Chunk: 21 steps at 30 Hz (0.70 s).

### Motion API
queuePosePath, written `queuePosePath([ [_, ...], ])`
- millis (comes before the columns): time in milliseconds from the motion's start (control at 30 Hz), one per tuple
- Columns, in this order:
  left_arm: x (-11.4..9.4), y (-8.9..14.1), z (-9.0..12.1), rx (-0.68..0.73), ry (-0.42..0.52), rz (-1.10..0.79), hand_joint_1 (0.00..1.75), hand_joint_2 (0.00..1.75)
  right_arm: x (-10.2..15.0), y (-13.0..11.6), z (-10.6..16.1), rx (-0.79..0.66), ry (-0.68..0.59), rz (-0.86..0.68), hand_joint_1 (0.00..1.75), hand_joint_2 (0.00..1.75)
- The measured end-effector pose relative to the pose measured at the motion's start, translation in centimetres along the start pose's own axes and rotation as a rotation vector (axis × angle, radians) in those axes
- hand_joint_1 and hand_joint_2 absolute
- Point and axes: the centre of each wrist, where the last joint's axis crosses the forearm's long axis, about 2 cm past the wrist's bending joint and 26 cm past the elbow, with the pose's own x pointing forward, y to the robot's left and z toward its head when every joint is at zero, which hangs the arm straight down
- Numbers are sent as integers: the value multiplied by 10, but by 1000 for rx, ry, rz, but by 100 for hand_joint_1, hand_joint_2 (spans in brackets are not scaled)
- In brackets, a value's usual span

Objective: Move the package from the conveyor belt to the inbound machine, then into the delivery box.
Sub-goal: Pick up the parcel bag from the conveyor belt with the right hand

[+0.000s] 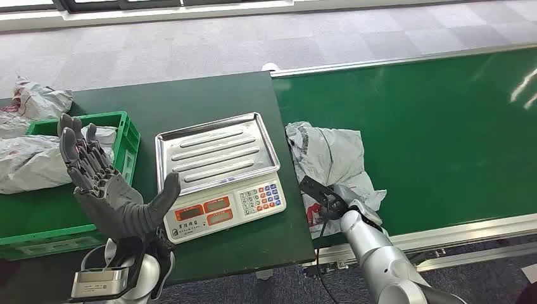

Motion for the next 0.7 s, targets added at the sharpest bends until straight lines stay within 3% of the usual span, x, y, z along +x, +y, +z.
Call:
queuePosePath([
  [700,1,7,2,16,-5,-33,0,175,28,-6,-1,-209,-182,96,175,175],
])
